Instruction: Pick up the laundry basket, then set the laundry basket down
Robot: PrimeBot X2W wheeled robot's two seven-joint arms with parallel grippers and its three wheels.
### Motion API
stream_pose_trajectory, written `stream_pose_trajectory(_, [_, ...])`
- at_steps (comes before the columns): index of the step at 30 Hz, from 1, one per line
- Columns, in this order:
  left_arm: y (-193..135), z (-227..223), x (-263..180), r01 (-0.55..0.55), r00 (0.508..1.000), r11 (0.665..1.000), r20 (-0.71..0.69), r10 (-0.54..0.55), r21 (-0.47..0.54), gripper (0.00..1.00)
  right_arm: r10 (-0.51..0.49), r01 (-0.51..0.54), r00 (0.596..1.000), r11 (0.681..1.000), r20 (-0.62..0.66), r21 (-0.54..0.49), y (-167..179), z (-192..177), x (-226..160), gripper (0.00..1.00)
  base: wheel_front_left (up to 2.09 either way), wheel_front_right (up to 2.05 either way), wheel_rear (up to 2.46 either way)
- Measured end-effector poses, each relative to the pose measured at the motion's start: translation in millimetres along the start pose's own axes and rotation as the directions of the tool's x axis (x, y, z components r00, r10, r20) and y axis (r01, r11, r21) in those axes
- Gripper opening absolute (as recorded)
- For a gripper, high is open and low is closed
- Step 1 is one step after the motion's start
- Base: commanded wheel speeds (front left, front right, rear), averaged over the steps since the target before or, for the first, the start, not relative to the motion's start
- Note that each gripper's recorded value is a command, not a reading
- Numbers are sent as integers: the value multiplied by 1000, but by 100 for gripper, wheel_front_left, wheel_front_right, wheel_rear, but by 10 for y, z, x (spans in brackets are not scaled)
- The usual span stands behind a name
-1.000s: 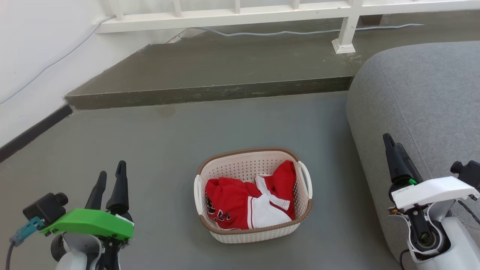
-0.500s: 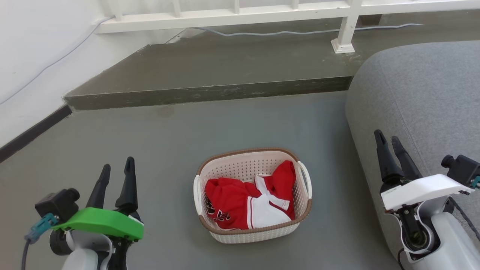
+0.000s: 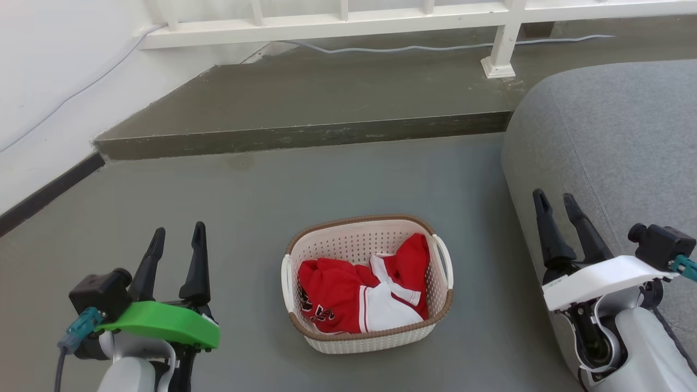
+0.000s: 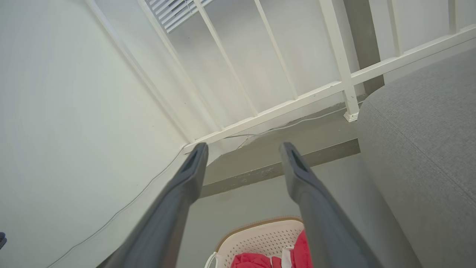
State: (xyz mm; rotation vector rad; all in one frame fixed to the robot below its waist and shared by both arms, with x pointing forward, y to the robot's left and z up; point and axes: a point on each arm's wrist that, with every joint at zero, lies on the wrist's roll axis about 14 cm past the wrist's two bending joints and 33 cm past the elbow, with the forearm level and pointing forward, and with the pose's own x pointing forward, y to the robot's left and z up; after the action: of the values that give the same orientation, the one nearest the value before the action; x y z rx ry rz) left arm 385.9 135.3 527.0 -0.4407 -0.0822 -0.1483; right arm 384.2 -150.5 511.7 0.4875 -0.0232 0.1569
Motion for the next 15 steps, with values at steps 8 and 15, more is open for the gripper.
stream_pose_trajectory(8, [-74, 48, 7, 32, 999, 995, 25, -34, 96, 100, 38, -37, 999, 995, 4, -92, 84, -11, 7, 100, 0, 0, 0])
stream_pose_trajectory(15, [-160, 58, 11, 65, 997, 982, 33, -72, 176, 100, 70, -66, 997, 983, 16, -169, 148, 12, 20, 100, 0, 0, 0])
